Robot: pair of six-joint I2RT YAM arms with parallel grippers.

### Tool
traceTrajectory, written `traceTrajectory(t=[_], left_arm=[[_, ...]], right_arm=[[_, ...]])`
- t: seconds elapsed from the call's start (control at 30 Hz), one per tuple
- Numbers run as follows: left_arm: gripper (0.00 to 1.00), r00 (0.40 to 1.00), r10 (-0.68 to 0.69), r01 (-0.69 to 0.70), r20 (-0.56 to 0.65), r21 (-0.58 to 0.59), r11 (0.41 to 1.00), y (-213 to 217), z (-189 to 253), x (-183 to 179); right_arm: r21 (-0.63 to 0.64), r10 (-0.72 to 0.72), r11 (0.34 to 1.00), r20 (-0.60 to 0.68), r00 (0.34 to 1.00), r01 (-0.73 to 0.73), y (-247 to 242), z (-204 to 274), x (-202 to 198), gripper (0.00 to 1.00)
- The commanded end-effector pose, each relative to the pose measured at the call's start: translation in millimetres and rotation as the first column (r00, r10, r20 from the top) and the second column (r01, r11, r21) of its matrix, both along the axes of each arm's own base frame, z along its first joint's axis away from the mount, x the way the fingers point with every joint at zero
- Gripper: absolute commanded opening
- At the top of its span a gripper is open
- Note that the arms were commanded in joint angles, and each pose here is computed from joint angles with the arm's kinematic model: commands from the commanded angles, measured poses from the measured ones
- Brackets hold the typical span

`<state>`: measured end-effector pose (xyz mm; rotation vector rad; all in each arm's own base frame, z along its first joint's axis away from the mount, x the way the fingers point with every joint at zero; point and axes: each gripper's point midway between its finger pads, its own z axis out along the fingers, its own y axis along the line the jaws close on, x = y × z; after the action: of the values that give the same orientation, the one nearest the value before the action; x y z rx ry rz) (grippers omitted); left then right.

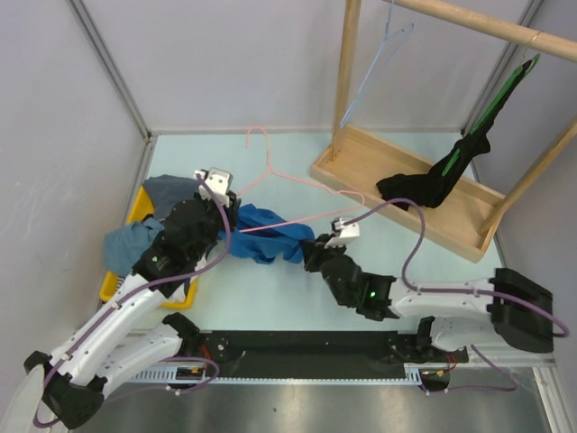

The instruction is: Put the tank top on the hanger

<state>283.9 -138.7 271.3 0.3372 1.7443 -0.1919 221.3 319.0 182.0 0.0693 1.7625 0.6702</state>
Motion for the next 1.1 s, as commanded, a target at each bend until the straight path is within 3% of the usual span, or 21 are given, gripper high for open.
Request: traceTrajectory(t=[0.0, 0.1, 0.4, 0.5, 0.53, 0.7, 0.83, 1.07], left_arm=[[0.0, 0.996, -0.053, 0.057, 0.068, -0.062, 0.996, -13, 20, -3], [0.0, 0.998, -0.048, 0.051, 0.05, -0.055, 0.997, -13, 14, -1], [0.0, 0.992, -0.057, 0.056, -0.109, -0.017, 0.998, -47, -44, -2], [0.0, 0.987, -0.046, 0.046, -0.151, -0.003, 0.999, -51, -59, 1], [0.0, 0.986, -0.044, 0.045, -0.159, 0.0, 0.999, -52, -62, 1], [0.0, 0.977, -0.037, 0.043, -0.21, 0.022, 0.999, -57, -79, 3], [0.0, 0.972, -0.046, 0.053, -0.229, 0.024, 0.998, -60, -84, 3], [0.0, 0.973, -0.05, 0.057, -0.224, 0.021, 0.998, -61, -82, 2]], right_arm=[[-0.181, -0.056, 0.983, -0.116, 0.992, 0.034, -65, -48, 0, 0.0], [-0.149, -0.096, 0.986, -0.145, 0.985, 0.074, -94, -58, 2, 0.06], [-0.149, -0.011, 0.988, -0.287, 0.958, -0.033, -94, -95, -19, 0.22], [-0.136, 0.017, 0.988, -0.342, 0.939, -0.068, -91, -104, -29, 0.33], [-0.114, 0.028, 0.991, -0.362, 0.932, -0.074, -88, -105, -33, 0.43], [-0.09, 0.084, 0.988, -0.389, 0.918, -0.129, -78, -109, -58, 0.61], [-0.039, 0.156, 0.981, -0.417, 0.895, -0.189, -57, -115, -74, 0.67], [-0.013, 0.198, 0.974, -0.44, 0.876, -0.226, -36, -127, -78, 0.68]])
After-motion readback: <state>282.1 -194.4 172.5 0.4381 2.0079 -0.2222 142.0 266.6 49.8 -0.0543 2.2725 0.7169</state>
